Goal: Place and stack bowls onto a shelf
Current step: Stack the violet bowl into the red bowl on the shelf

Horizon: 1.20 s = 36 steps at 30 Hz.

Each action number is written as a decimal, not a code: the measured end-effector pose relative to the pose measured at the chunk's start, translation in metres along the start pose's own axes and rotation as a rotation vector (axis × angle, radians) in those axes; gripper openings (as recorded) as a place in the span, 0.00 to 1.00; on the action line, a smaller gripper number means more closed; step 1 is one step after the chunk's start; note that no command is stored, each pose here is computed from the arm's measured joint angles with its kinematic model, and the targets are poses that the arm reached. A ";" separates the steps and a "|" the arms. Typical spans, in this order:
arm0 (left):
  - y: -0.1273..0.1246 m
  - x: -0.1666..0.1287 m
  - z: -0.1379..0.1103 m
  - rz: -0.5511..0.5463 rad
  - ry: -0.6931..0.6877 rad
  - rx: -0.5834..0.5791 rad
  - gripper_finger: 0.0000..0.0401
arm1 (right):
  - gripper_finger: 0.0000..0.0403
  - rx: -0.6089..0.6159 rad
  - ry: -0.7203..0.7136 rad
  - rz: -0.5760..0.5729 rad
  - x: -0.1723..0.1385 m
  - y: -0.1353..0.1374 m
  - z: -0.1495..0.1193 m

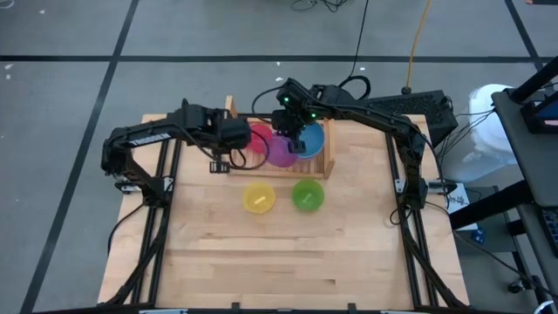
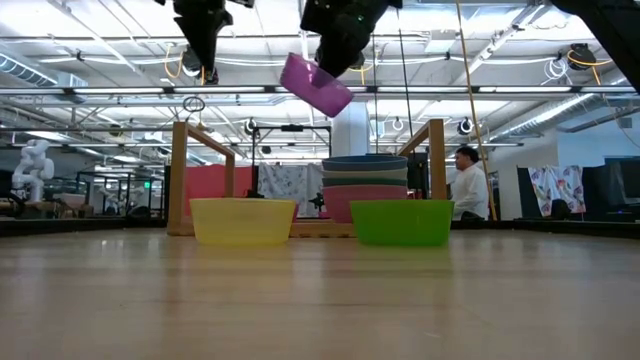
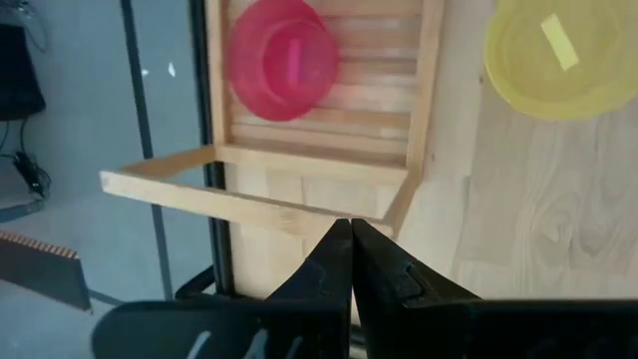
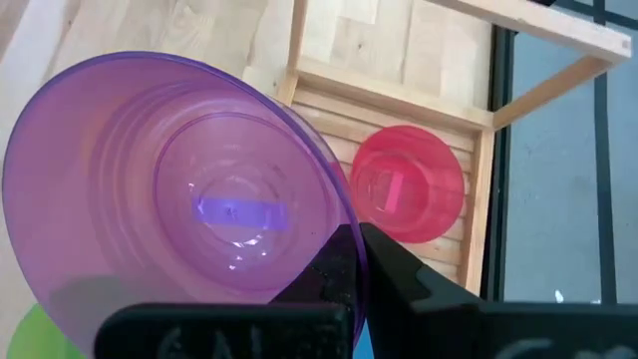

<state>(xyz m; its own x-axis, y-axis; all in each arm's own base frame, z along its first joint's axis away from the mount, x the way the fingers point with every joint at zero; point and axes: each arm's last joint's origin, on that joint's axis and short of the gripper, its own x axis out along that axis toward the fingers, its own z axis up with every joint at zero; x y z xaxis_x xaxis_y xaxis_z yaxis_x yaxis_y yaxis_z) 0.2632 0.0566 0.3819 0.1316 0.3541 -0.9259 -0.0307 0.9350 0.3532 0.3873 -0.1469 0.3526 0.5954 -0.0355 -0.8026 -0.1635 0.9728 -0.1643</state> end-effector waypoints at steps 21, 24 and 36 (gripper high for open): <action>0.016 -0.068 -0.080 -0.035 -0.269 -0.138 0.01 | 0.00 0.022 -0.016 0.137 0.060 0.024 0.014; 0.015 -0.069 -0.080 -0.079 -0.281 -0.149 0.01 | 0.00 0.014 -0.016 0.143 0.060 0.028 0.016; 0.015 -0.067 -0.078 -0.116 -0.272 -0.261 0.12 | 0.00 0.015 -0.015 0.145 0.061 0.031 0.018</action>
<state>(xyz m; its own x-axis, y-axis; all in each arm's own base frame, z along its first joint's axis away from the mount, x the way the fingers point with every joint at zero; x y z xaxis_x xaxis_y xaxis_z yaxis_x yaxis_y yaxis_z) 0.1763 0.0483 0.4387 0.4060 0.2608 -0.8758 -0.2461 0.9542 0.1700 0.4321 -0.1148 0.3089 0.5784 0.1090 -0.8084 -0.2371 0.9707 -0.0388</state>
